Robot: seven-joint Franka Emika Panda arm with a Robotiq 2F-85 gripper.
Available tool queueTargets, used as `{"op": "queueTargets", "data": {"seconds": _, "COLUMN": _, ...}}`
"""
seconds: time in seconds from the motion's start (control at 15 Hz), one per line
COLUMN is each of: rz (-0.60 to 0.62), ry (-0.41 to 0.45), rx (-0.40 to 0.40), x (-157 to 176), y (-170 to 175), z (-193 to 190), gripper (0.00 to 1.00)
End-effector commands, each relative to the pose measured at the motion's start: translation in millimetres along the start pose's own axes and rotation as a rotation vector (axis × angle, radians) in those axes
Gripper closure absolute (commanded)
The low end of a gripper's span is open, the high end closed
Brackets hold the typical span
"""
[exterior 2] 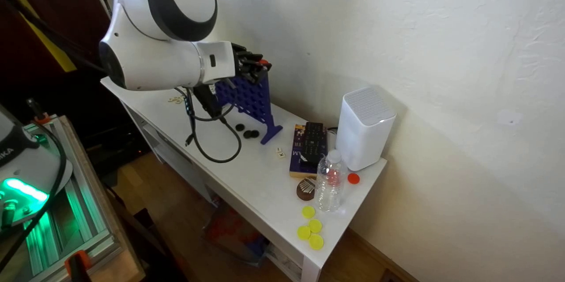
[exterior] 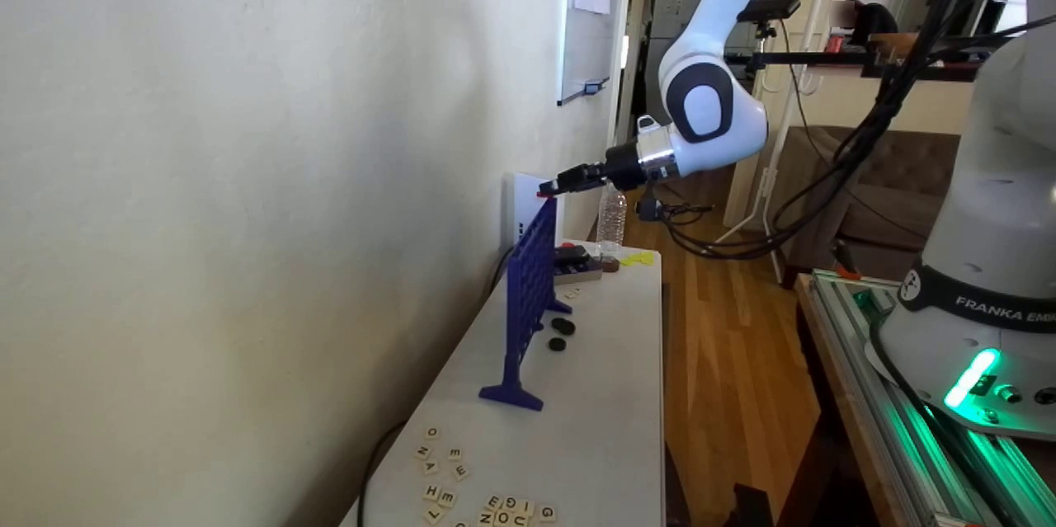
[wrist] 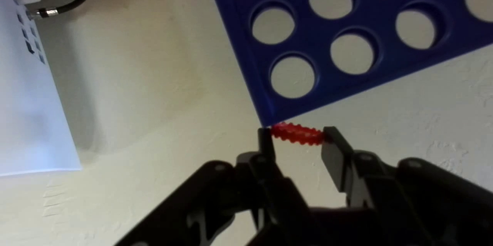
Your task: Move the orange object to the right
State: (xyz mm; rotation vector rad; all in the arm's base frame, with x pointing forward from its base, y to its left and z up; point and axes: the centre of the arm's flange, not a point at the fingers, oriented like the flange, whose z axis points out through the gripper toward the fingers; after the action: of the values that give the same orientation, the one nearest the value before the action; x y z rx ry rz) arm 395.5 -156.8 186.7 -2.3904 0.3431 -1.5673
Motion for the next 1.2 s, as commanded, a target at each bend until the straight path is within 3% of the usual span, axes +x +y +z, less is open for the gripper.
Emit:
{"op": "queueTargets", "data": {"seconds": 0.0, "rz": 0.015, "ry": -0.008, "rx": -0.011, "x": -15.4, "y": -27.6, "z": 12.0, "gripper": 0.86}}
{"op": "queueTargets", "data": {"seconds": 1.13, "rz": 0.027, "ry": 0.05, "rx": -0.019, "x": -0.1, "y": -18.8, "z": -6.4, "gripper": 0.86}}
